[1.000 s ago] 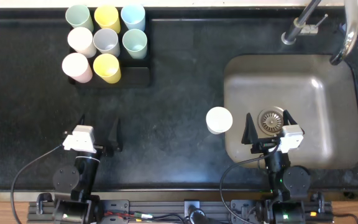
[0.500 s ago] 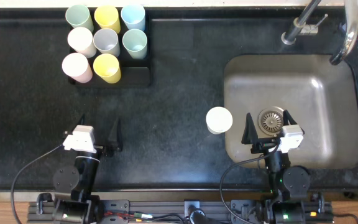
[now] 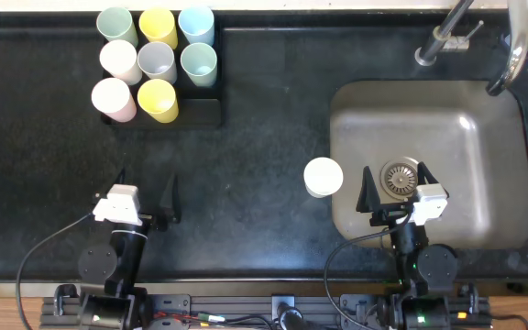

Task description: Store Cups

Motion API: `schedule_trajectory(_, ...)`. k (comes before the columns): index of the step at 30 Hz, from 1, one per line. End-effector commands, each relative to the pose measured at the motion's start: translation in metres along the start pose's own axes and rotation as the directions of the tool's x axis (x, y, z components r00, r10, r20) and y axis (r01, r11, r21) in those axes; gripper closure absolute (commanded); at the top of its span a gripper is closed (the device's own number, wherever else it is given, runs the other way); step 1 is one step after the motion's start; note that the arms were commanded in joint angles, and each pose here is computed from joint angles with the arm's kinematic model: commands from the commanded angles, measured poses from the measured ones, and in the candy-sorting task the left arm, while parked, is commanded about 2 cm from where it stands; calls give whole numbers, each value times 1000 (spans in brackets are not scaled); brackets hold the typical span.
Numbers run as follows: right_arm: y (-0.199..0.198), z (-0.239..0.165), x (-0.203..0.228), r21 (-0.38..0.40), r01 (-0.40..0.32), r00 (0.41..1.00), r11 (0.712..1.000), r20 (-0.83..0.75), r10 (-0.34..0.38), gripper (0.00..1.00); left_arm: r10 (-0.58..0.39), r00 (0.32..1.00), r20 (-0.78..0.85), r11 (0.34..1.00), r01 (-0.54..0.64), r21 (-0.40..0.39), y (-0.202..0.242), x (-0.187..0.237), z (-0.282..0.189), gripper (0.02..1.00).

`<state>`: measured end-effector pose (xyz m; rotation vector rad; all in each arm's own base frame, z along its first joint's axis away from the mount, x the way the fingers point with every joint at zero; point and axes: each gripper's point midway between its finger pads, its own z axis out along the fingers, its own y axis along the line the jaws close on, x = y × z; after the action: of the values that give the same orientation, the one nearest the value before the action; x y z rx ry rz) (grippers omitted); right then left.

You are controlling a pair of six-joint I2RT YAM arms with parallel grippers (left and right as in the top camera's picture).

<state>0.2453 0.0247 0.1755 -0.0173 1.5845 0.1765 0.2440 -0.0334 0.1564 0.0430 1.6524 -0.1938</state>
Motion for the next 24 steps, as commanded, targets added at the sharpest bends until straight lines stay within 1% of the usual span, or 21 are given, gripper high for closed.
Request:
schedule_trajectory(1, -1, 0, 3, 1, -7, 1000, 1000, 3, 7, 3, 18, 1000, -1, 1000, -18, 8, -1, 0, 0, 18)
schedule_trajectory(14, -1, 0, 3, 2, -7, 1000, 1000, 3, 7, 3, 18, 1000, -1, 1000, -18, 9, -1, 0, 0, 18)
schedule_trajectory(17, -4, 0, 0, 26, -8, 1000, 1000, -16, 9, 3, 18, 1000, -1, 1000, -18, 8, -1, 0, 0, 18)
schedule_trajectory(20, -5, 1, -17, 48, -10, 998, 999, -67, 13, 3, 18, 1000, -1, 1000, -18, 9, -1, 0, 0, 18)
schedule_trajectory(24, -2, 4, -59, 62, -11, 989, 998, -149, 20, 3, 18, 1000, -1, 1000, -18, 9, -1, 0, 0, 18)
